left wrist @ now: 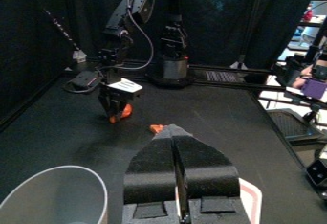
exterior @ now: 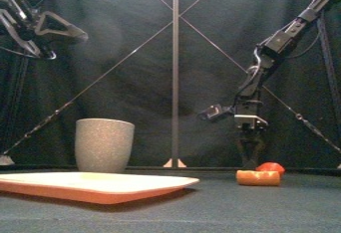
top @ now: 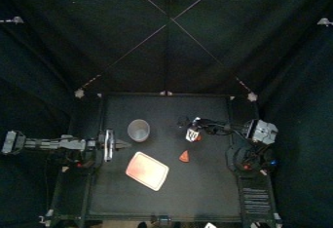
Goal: Pick the drumstick then place it on the pink plate
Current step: Place drumstick on the pink plate
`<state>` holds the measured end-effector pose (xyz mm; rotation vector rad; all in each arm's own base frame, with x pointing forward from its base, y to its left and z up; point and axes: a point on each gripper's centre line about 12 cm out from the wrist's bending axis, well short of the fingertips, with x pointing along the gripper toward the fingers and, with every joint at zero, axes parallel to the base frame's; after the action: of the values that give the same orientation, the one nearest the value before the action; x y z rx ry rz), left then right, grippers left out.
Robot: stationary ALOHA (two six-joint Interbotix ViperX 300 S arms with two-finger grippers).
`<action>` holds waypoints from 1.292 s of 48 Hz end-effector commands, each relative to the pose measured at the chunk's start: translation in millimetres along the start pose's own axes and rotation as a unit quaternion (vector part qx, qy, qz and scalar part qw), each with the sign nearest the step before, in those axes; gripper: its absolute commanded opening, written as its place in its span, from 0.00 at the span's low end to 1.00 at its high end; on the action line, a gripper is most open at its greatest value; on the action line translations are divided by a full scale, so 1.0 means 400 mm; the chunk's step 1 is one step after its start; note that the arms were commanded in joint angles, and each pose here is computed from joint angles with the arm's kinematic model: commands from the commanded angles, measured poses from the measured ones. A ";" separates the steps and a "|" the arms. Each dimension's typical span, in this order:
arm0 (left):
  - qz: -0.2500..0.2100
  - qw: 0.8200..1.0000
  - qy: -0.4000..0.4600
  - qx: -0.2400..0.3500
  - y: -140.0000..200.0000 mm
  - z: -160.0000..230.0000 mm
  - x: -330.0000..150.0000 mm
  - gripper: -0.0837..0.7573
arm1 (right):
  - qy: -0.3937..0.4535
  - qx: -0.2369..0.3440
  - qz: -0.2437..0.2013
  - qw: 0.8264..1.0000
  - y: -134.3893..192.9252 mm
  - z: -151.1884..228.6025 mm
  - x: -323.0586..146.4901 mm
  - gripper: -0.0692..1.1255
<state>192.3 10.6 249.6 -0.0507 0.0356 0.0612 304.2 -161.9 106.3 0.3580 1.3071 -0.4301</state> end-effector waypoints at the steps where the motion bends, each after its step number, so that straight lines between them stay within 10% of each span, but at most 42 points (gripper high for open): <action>1: -0.002 1.000 -0.004 -0.002 -0.002 0.007 0.003 0.08 | -0.016 -0.001 0.000 1.000 0.001 0.016 -0.020 0.43; 23: 0.001 1.000 -0.001 -0.010 0.000 0.001 0.002 0.08 | -0.057 -0.059 0.019 0.996 0.115 0.067 -0.075 0.39; 62: 0.011 1.000 0.006 -0.008 0.010 -0.014 -0.002 0.08 | -0.170 -0.246 0.132 0.945 0.703 0.236 -0.169 0.39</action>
<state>189.6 13.3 239.8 -0.0659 0.0595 0.0793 496.4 36.3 170.2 0.0256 1.0401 0.0544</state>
